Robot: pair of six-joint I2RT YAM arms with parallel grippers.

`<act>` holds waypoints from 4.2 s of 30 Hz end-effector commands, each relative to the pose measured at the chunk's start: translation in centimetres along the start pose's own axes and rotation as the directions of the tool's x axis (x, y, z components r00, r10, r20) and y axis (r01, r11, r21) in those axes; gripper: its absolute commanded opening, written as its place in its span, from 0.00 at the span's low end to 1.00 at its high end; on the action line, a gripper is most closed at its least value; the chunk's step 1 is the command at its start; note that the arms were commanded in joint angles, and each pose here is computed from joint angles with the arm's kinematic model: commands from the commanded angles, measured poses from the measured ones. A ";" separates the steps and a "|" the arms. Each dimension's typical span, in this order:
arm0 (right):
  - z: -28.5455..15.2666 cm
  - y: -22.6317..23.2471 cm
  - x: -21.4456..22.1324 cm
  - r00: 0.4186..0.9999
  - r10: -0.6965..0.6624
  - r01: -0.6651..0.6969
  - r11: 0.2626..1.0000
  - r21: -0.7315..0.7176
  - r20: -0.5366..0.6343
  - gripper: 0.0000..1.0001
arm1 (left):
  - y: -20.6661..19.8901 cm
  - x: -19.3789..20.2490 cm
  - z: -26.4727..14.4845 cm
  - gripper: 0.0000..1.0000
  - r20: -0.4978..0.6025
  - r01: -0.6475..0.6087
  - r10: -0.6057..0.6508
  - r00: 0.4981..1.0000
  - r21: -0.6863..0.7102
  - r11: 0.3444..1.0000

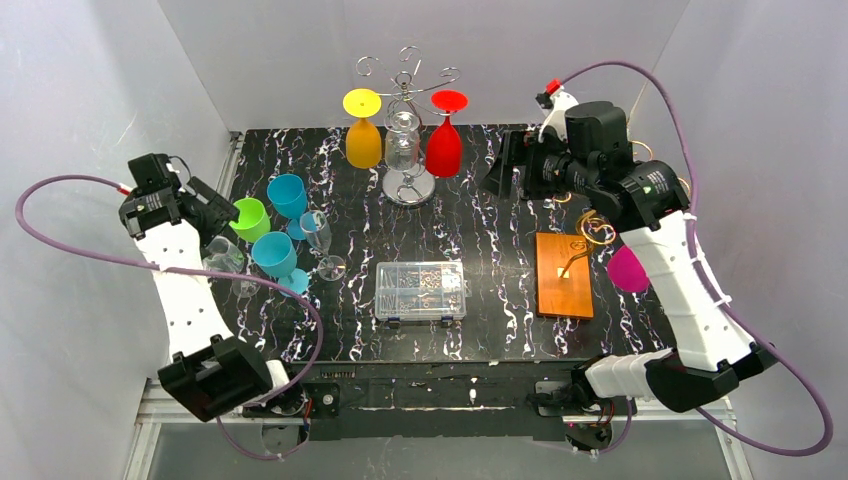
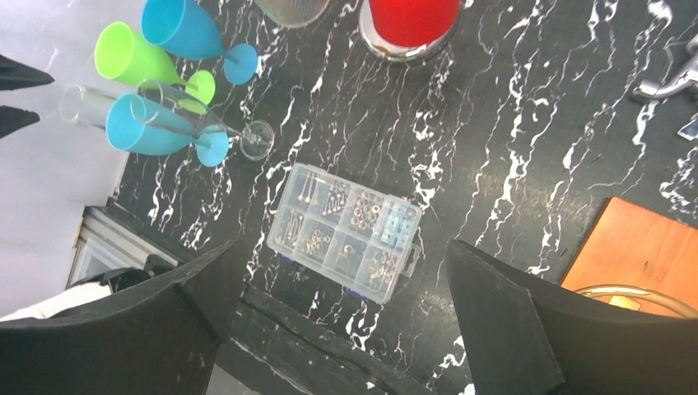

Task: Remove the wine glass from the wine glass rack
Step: Place the wine glass at the center of the board, then pick up the wine glass from the wine rack.

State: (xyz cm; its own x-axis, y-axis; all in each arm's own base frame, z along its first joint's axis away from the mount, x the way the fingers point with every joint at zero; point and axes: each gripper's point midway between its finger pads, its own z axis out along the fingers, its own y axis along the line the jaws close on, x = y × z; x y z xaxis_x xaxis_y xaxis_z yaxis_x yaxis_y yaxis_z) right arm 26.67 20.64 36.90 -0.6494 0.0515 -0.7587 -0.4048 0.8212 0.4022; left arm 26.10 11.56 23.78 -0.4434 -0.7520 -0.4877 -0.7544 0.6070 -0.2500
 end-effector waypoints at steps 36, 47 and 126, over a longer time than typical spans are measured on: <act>-22.8 -15.0 -2.4 0.931 -0.204 -0.182 0.459 0.869 0.303 1.00 | -18.1 19.4 -16.4 0.98 0.120 -0.608 0.777 0.618 0.699 0.375; -19.1 -16.6 0.7 0.974 -0.174 -0.063 0.418 0.906 0.147 1.00 | -18.5 20.9 -16.2 0.98 0.106 -0.606 0.803 0.586 0.716 0.348; -19.7 -19.4 3.9 0.874 -0.125 -0.394 0.382 0.836 0.469 0.84 | -18.7 22.9 -14.0 0.98 0.049 -0.597 0.835 0.548 0.722 0.350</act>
State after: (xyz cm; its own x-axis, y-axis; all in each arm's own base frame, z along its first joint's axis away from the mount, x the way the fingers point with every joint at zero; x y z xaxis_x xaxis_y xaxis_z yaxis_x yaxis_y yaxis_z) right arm 18.94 -6.05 35.39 -0.2634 0.2052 -0.9426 0.6203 0.7844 -0.0026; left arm 23.95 -20.49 29.21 -0.8481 0.0838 -0.5232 0.3296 0.8566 -0.3970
